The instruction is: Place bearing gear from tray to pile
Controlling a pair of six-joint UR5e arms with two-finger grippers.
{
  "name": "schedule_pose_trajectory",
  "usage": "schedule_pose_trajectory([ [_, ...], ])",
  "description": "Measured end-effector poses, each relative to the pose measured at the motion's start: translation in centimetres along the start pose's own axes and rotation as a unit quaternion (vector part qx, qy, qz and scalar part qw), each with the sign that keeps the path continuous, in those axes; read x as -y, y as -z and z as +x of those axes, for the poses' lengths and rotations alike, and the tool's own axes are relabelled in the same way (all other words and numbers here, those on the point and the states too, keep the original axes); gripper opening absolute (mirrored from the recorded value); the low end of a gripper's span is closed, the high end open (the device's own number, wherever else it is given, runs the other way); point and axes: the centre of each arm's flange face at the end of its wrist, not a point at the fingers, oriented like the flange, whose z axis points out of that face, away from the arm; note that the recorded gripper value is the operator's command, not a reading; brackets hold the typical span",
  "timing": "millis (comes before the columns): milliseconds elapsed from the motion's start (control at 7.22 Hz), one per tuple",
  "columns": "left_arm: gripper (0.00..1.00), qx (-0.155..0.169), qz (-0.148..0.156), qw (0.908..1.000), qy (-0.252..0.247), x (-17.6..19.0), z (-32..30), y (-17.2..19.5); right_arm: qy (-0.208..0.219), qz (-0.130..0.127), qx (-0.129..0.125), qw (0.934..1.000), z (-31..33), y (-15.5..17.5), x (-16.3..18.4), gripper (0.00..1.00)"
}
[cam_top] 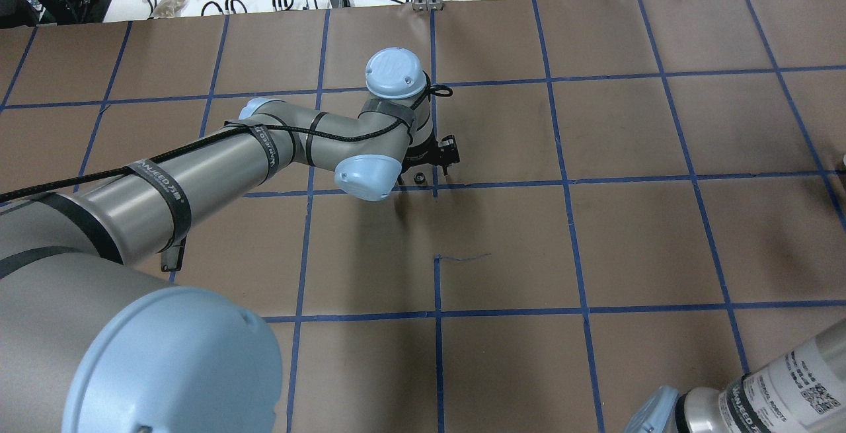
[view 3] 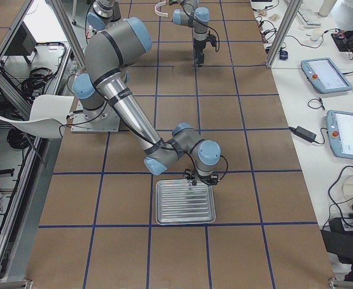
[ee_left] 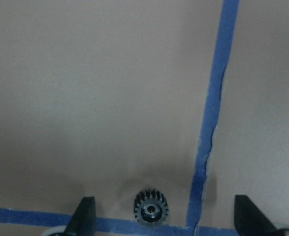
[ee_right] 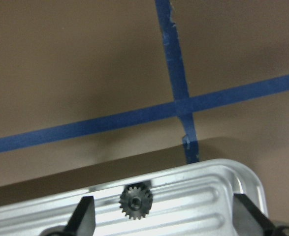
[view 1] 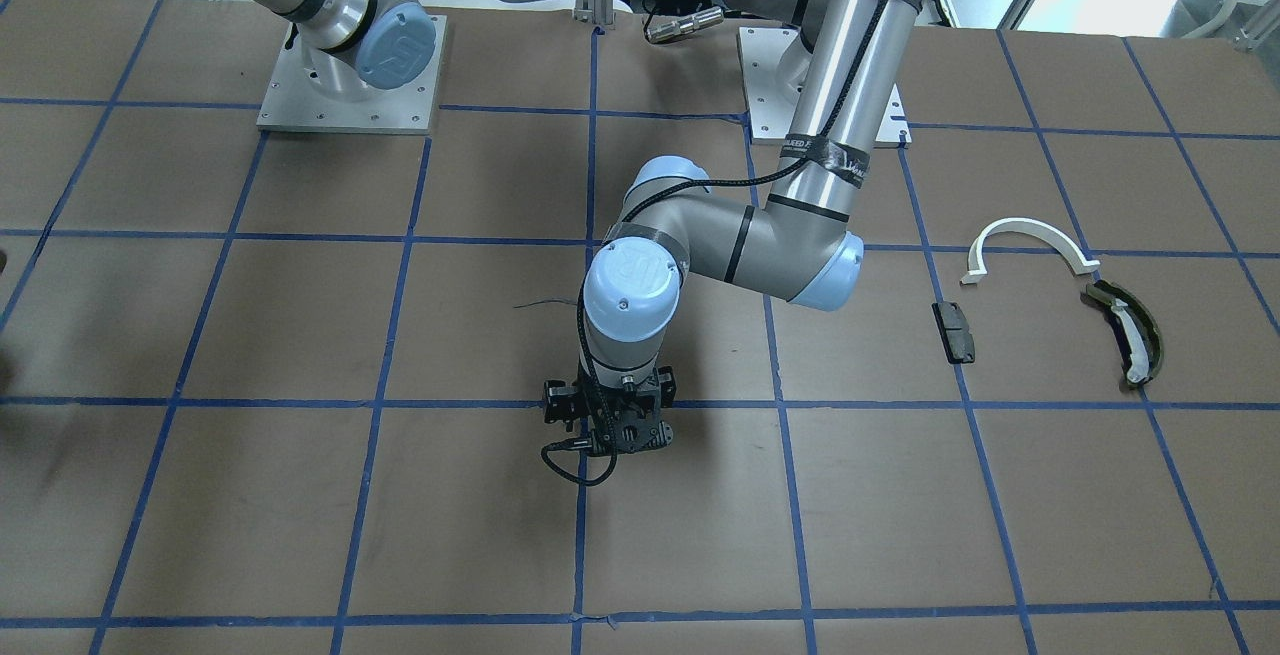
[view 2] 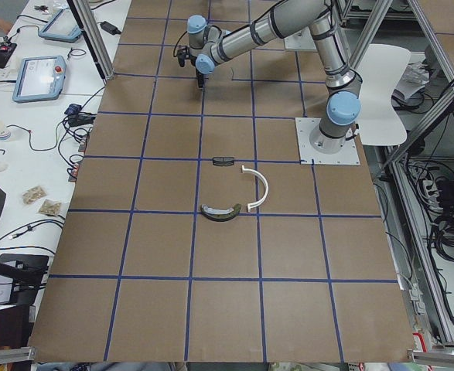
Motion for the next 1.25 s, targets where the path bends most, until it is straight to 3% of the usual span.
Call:
schedule_pose_trajectory([
  [138,0.46,0.0,0.0,1.0,0.001,0.0,0.0,0.0,-0.003,-0.001,0.0,1.0,-0.3,-0.3,0.0,0.87],
  [415,0.17,0.001,0.007,1.0,-0.001,0.0,-0.2,0.8,-0.008,-0.004,-0.003,1.0,-0.7,-0.6,0.0,0.6],
  [554,0.1,0.005,0.006,1.0,0.0,0.0,-0.6,0.7,-0.008,-0.006,-0.004,0.9999,-0.8,-0.7,0.0,0.55],
  [831,0.08,0.01,0.001,0.9999,0.005,0.3,-1.7,0.4,-0.007,-0.007,-0.006,0.9999,-0.8,-0.8,0.0,0.53],
  [969,0.08,0.008,0.002,0.9999,0.008,1.0,-2.4,0.9,-0.006,-0.008,-0.008,0.9999,-0.8,-0.8,0.0,0.41],
  [1246,0.08,-0.003,-0.005,0.9999,0.015,3.3,-5.3,3.0,-0.007,-0.011,-0.011,0.9999,-0.7,-0.7,-0.1,0.3],
])
